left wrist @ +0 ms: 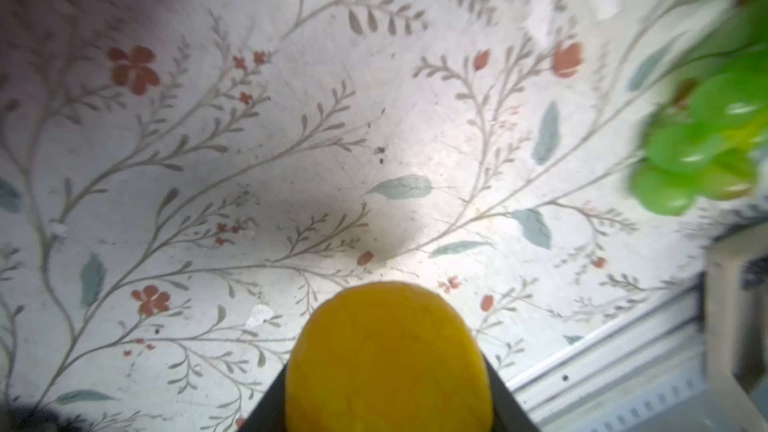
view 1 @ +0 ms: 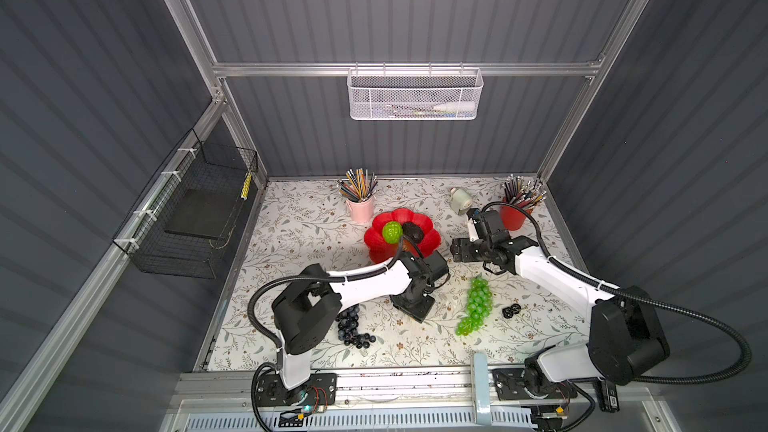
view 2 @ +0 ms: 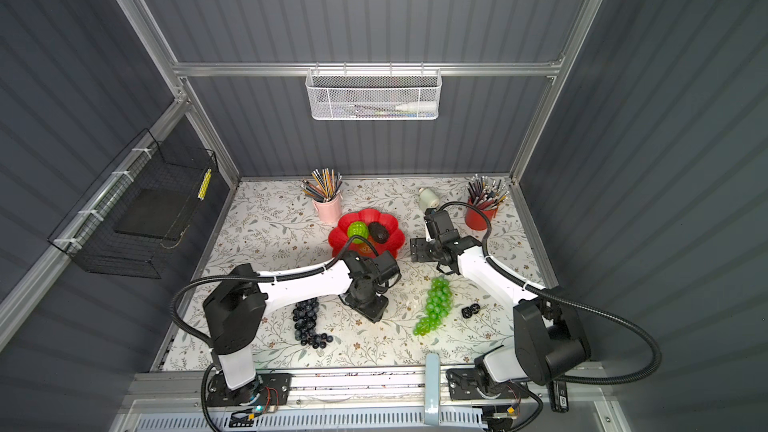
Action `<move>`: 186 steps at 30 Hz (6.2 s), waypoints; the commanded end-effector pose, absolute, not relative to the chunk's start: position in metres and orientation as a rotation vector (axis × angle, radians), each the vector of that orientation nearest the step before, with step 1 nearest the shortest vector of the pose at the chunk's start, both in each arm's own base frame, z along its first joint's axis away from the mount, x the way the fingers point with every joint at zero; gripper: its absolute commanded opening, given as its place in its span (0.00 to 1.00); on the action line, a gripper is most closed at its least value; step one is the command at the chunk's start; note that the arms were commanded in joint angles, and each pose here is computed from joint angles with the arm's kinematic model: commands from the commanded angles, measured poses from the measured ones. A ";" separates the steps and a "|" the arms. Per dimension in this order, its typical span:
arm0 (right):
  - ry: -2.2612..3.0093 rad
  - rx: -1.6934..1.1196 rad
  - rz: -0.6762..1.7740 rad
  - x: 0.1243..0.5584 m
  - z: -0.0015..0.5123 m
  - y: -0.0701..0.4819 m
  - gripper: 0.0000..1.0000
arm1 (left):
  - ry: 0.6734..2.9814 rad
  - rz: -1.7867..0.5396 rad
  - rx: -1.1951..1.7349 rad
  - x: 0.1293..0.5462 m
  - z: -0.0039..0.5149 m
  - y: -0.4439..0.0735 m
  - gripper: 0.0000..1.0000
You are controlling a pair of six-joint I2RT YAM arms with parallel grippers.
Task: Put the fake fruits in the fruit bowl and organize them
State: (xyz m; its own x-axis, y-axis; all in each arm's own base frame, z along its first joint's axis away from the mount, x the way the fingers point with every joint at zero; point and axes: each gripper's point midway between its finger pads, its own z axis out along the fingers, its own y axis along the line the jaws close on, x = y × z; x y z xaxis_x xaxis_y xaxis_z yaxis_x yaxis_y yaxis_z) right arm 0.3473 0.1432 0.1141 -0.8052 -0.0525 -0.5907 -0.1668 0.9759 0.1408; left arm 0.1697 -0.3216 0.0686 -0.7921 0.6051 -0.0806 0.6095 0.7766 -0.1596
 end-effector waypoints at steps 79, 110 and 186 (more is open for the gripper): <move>2.602 -0.164 0.297 0.293 0.129 0.131 0.78 | 2.787 -0.318 0.294 0.360 0.120 -0.288 0.84; 2.930 -0.080 0.077 0.277 0.092 0.102 0.51 | 2.658 -0.323 0.303 0.330 0.115 -0.254 0.87; 2.974 0.380 0.320 0.230 0.065 0.070 0.35 | 2.674 -0.315 0.237 0.349 0.114 -0.250 0.90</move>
State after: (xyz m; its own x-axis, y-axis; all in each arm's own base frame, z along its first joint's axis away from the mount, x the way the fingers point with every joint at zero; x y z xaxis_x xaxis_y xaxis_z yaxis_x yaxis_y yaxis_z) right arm 0.2302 0.0605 0.0703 -0.9582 0.2537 -0.1322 0.2297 0.9577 0.1731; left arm 0.3470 -0.2509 0.1086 -0.8881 0.1112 -0.4460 0.2136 0.9590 -0.1863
